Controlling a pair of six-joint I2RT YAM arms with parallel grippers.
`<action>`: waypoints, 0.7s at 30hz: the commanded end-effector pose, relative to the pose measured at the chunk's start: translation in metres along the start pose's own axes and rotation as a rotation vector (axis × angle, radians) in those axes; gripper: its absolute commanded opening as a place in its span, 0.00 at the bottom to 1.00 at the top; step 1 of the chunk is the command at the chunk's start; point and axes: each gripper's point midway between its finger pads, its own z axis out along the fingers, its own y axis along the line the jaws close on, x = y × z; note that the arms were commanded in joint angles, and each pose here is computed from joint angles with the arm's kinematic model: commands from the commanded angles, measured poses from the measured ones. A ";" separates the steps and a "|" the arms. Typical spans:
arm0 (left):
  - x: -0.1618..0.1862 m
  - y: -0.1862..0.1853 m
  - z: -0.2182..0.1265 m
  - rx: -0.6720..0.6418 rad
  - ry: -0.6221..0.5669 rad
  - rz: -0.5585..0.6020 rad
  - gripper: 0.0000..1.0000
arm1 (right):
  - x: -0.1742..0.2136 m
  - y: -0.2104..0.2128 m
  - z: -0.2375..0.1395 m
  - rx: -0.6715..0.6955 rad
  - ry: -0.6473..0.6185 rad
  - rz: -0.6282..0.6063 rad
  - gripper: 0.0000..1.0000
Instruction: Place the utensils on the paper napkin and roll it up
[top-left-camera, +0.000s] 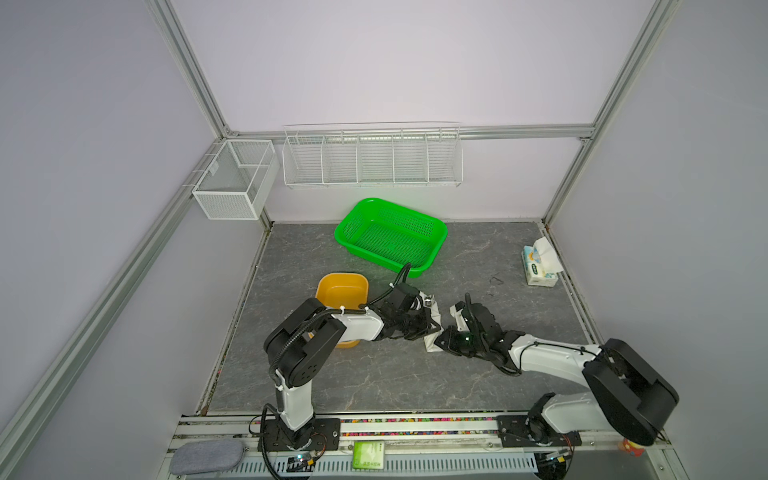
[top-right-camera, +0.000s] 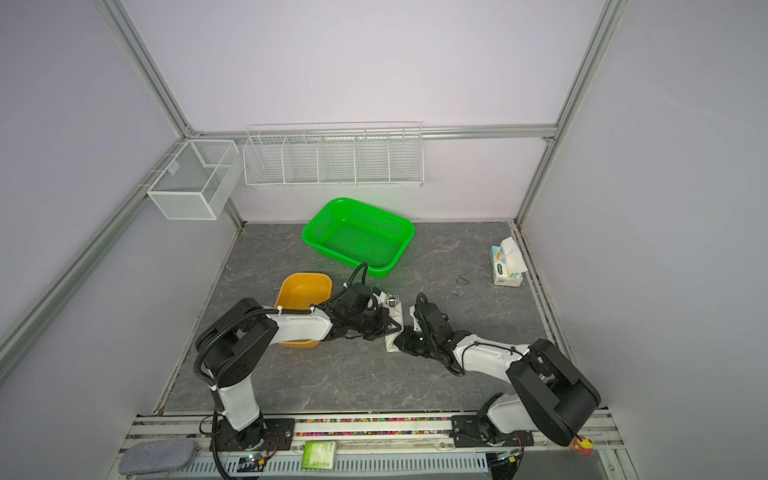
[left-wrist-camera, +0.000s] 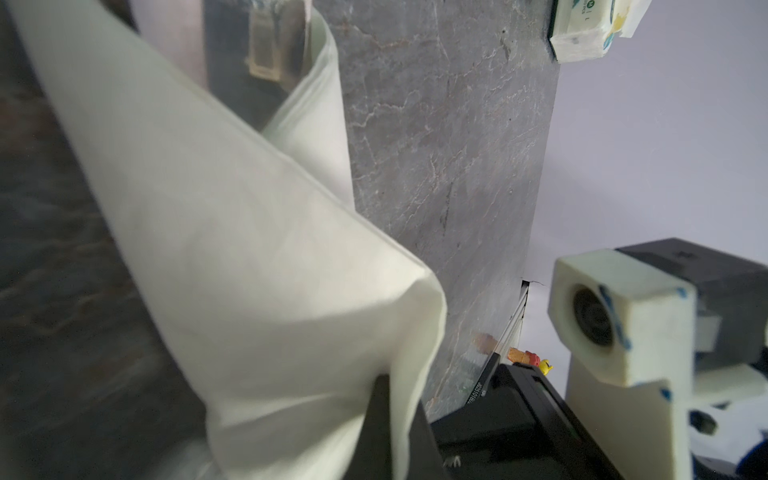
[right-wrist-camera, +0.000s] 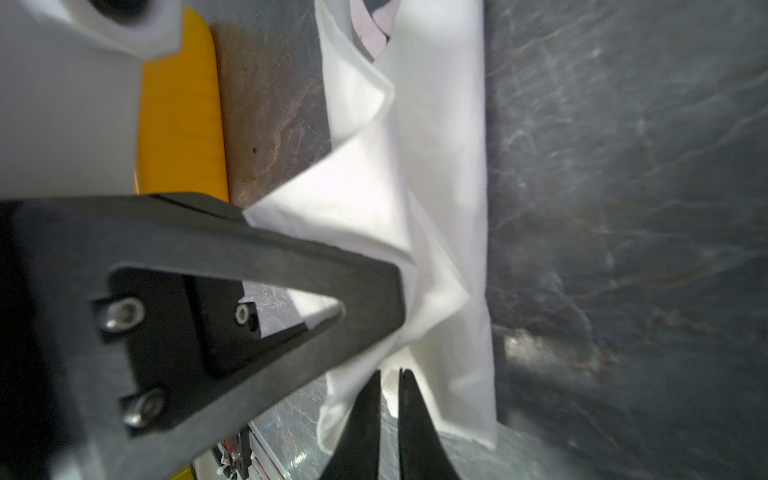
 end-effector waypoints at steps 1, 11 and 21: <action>-0.007 -0.011 0.003 0.024 -0.016 0.010 0.00 | 0.007 -0.018 0.000 0.051 0.015 0.029 0.12; -0.007 -0.024 0.004 0.048 -0.009 0.023 0.00 | 0.016 -0.031 0.015 0.068 0.059 0.059 0.10; -0.004 -0.019 0.015 0.027 0.007 0.017 0.00 | 0.016 -0.032 0.012 0.073 0.053 0.050 0.10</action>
